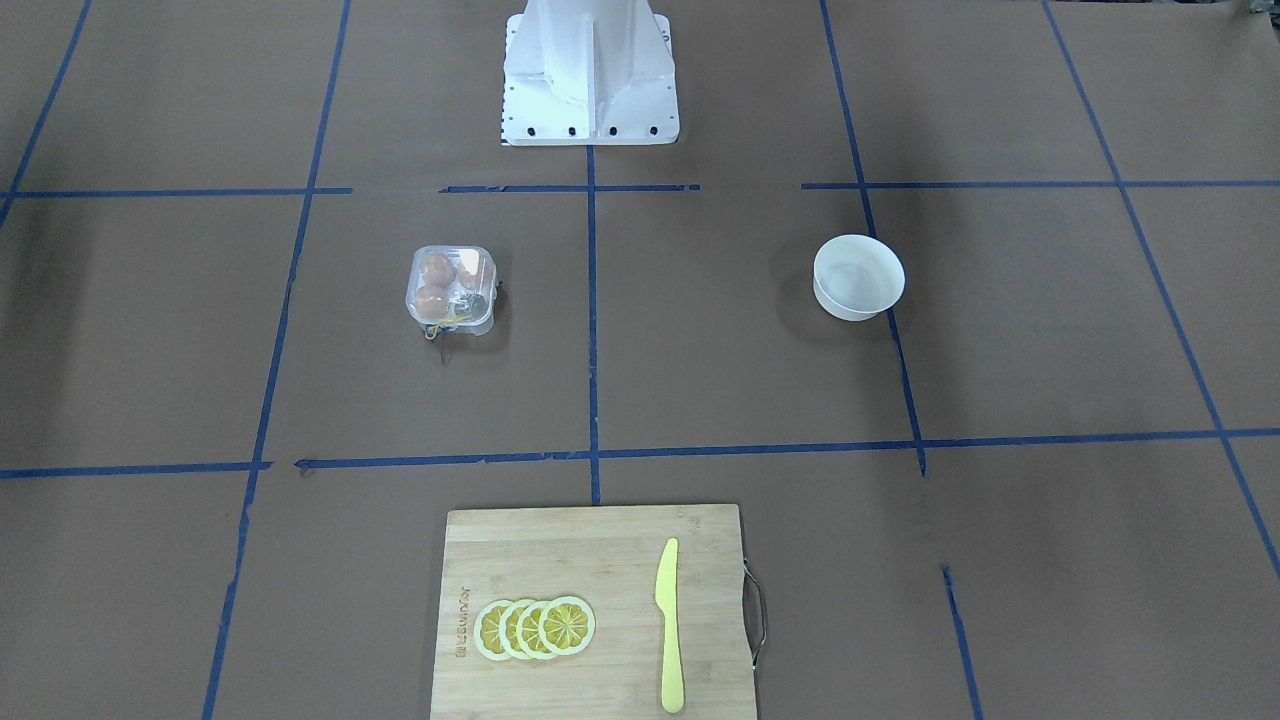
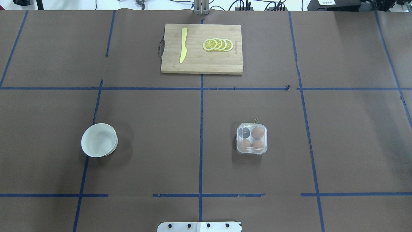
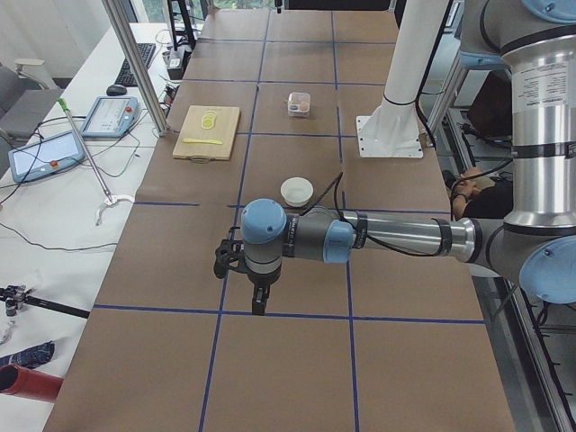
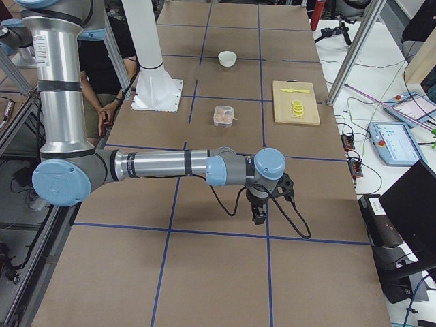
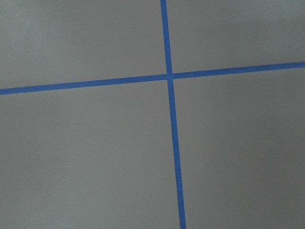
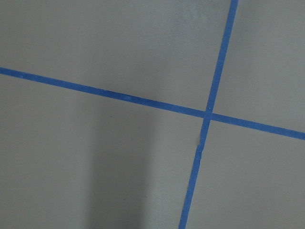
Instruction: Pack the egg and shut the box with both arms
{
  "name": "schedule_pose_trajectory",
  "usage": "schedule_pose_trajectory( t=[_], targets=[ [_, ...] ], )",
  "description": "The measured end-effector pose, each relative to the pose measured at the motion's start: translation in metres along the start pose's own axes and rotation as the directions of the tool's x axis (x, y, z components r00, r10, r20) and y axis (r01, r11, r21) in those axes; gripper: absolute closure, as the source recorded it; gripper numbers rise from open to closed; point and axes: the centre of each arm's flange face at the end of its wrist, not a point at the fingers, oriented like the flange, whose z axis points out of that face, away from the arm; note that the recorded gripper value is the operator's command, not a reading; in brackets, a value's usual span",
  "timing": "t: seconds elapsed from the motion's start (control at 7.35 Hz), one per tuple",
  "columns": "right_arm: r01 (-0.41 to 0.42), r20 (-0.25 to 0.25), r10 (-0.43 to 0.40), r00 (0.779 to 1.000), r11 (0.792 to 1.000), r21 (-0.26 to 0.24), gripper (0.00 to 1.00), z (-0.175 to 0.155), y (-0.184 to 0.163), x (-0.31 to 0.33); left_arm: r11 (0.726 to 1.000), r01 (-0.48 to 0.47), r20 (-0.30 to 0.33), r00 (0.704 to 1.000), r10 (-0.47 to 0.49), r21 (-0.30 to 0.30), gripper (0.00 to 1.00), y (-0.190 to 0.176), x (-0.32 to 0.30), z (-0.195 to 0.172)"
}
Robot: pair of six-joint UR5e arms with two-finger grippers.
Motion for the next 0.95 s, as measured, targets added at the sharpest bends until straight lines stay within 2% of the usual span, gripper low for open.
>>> schedule_pose_trajectory(
  t=[0.41, 0.95],
  targets=[
    [0.002, -0.001, -0.002, 1.0, 1.0, 0.004, 0.0, -0.0023, 0.0001, 0.0008, 1.0, 0.001, 0.034, 0.999, -0.001, -0.005, 0.0, -0.0018, -0.0024, -0.0007],
    [0.002, -0.001, -0.002, 1.0, 1.0, 0.009, 0.0, -0.0045, 0.0002, 0.0011, 0.998, 0.037, 0.041, 0.999, -0.035, -0.045, 0.0, 0.0028, -0.0046, -0.0001]
  ],
)
